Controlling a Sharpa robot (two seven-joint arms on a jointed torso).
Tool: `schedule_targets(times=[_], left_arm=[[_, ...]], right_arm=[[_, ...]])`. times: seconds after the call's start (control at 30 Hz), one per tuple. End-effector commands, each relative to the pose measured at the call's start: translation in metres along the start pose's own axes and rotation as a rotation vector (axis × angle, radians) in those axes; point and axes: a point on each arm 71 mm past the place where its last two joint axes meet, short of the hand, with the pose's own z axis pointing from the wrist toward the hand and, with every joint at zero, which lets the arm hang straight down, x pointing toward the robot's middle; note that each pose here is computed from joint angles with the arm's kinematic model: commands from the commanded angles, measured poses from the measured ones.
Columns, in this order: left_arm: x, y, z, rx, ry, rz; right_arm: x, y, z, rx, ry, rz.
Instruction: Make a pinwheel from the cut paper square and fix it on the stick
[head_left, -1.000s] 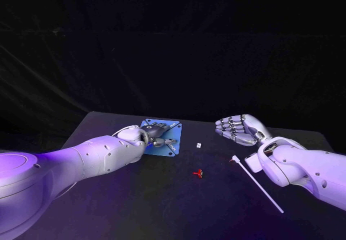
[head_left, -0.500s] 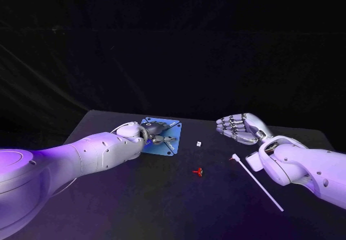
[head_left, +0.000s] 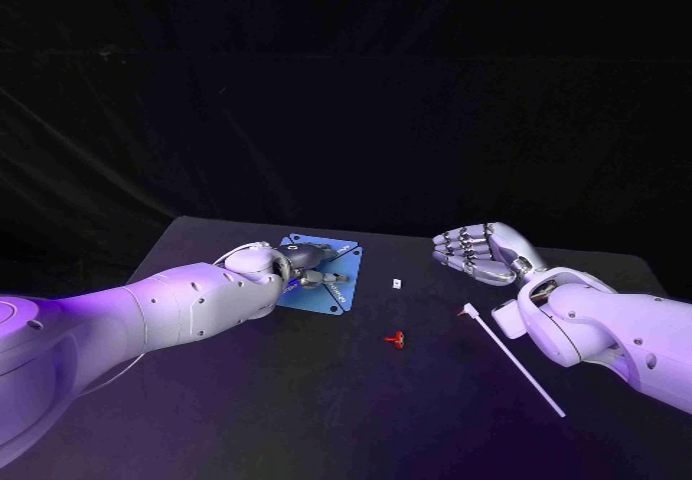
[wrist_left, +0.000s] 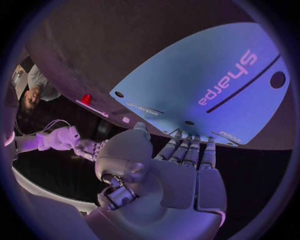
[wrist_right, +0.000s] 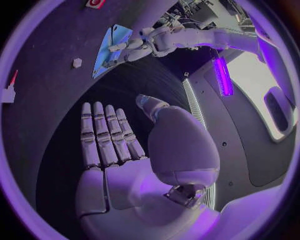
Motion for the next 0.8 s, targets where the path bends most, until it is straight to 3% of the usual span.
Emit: schedule_targets(times=[0.03, 0.8], left_arm=[[0.0212, -0.0042, -0.0055, 0.004, 0.117, -0.026], [0.0501, -0.0203, -0.0392, 0.033, 0.062, -0.050]], right_arm=[[0.001, 0.000, 0.000, 0.000, 0.017, 0.004], [0.006, -0.020, -0.007, 0.045, 0.030, 0.005]])
